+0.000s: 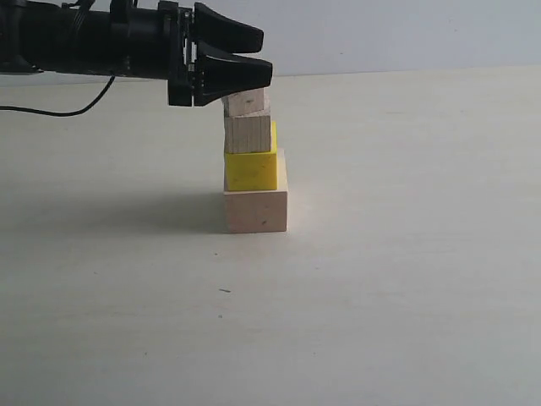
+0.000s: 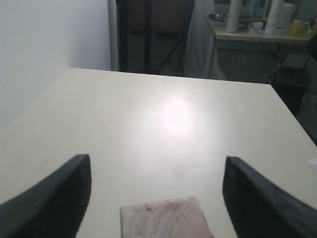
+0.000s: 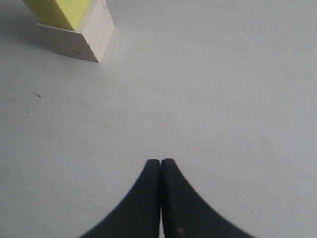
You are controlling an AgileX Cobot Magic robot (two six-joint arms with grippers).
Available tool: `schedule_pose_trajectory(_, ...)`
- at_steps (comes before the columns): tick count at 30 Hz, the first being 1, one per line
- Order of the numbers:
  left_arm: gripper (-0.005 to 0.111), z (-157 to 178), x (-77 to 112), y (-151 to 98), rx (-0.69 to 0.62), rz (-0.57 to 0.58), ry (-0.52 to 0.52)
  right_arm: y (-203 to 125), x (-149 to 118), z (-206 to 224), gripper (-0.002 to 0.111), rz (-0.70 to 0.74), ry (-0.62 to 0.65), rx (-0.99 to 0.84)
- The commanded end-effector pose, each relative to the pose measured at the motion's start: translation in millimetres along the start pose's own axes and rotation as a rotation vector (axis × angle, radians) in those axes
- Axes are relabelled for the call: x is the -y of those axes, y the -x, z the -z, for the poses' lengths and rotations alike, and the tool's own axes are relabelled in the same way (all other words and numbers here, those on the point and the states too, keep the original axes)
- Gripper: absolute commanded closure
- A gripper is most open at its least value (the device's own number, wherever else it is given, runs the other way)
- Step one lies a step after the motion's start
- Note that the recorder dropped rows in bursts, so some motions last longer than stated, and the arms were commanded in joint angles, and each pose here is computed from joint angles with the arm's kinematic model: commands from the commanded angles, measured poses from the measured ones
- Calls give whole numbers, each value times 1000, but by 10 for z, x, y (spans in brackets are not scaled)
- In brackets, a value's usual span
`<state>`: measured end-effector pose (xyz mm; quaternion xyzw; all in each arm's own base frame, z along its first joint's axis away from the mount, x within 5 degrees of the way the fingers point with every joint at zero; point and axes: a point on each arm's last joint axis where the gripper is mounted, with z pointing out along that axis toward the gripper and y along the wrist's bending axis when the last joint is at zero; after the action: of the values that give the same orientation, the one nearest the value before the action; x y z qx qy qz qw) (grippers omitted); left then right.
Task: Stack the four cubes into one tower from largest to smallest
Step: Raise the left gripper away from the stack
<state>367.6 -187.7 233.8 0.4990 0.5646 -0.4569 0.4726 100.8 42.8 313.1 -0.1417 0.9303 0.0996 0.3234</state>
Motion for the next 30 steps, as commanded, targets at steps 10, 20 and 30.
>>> schedule_pose_trajectory(10, 95, 502, -1, 532, 37, 38, 147, 137, 12, 0, 108, 1, -14, 150)
schedule_pose_trajectory(20, 107, 637, 13, 574, -39, 268, 214, 664, 20, -619, 108, -36, -6, 270)
schedule_pose_trajectory(30, 107, 744, 50, 590, -200, 423, 374, 1363, -30, -1313, 108, 15, 28, 142)
